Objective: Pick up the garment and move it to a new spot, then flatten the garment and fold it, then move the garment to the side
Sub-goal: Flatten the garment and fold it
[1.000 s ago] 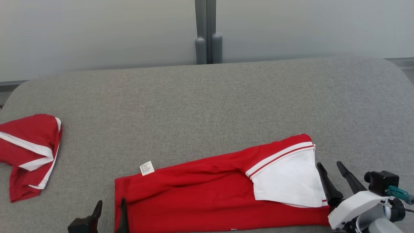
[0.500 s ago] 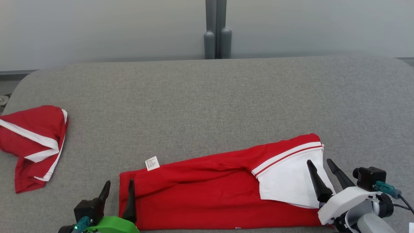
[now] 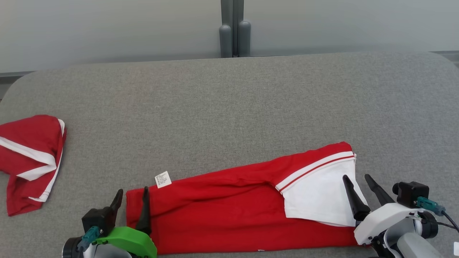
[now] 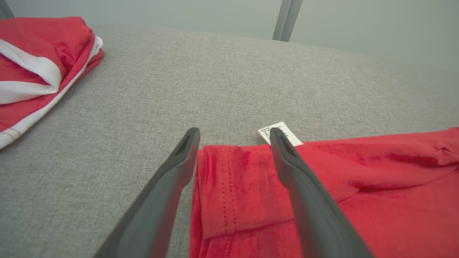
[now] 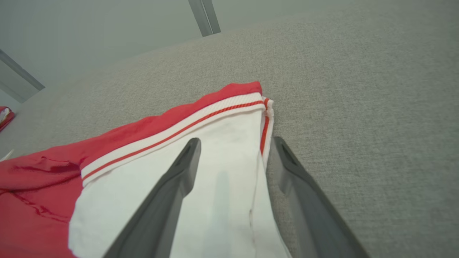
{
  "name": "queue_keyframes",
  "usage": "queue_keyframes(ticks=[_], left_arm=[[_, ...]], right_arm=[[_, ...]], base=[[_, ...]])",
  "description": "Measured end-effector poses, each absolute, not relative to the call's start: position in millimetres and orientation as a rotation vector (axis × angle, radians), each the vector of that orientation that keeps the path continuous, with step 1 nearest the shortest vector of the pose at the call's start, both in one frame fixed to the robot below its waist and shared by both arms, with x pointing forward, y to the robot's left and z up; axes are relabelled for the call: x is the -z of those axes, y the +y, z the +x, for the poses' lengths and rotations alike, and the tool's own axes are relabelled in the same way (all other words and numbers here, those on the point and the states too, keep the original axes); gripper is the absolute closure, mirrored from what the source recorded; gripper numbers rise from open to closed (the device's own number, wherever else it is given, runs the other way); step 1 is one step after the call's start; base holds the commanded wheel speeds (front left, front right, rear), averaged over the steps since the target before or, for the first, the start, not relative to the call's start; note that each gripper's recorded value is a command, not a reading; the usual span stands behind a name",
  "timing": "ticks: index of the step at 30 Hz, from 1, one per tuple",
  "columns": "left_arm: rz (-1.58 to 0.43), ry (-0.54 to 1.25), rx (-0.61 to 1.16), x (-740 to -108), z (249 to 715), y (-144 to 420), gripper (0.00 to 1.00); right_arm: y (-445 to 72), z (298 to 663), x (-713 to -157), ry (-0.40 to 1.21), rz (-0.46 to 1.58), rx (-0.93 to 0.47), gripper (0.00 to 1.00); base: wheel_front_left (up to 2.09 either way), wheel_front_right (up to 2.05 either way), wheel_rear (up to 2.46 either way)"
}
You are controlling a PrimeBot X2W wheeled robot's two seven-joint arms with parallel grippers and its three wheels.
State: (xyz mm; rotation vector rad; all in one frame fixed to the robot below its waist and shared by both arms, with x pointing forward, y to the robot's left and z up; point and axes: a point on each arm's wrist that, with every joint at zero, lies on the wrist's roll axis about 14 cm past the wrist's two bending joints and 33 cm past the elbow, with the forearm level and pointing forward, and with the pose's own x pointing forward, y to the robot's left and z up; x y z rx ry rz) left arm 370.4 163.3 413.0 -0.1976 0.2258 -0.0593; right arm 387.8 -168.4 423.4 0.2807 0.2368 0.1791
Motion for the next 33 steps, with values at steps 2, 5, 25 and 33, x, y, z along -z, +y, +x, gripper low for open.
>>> queue_keyframes(ticks=[2, 5, 25, 33], left_arm=[[-0.200, 0.226, 0.062, -412.8, 371.4, 162.5, 0.00], [-0.199, 0.223, 0.062, -413.5, 372.8, 162.5, 0.00], [-0.188, 0.199, 0.008, -419.4, 368.4, 182.0, 0.00], [-0.189, 0.186, 0.015, -423.5, 366.7, 180.0, 0.00]], right_arm=[[-170.3, 389.7, -420.7, 0.245, 0.279, -0.172, 0.00], [-171.2, 391.1, -411.8, 0.273, 0.275, -0.163, 0.00], [-126.9, 383.3, -362.9, 0.468, 0.303, -0.241, 1.00], [-143.6, 394.1, -372.9, 0.438, 0.302, -0.209, 1.00]], base=[[0.00, 0.00, 0.00], [0.00, 0.00, 0.00], [0.00, 0.00, 0.00], [0.00, 0.00, 0.00]])
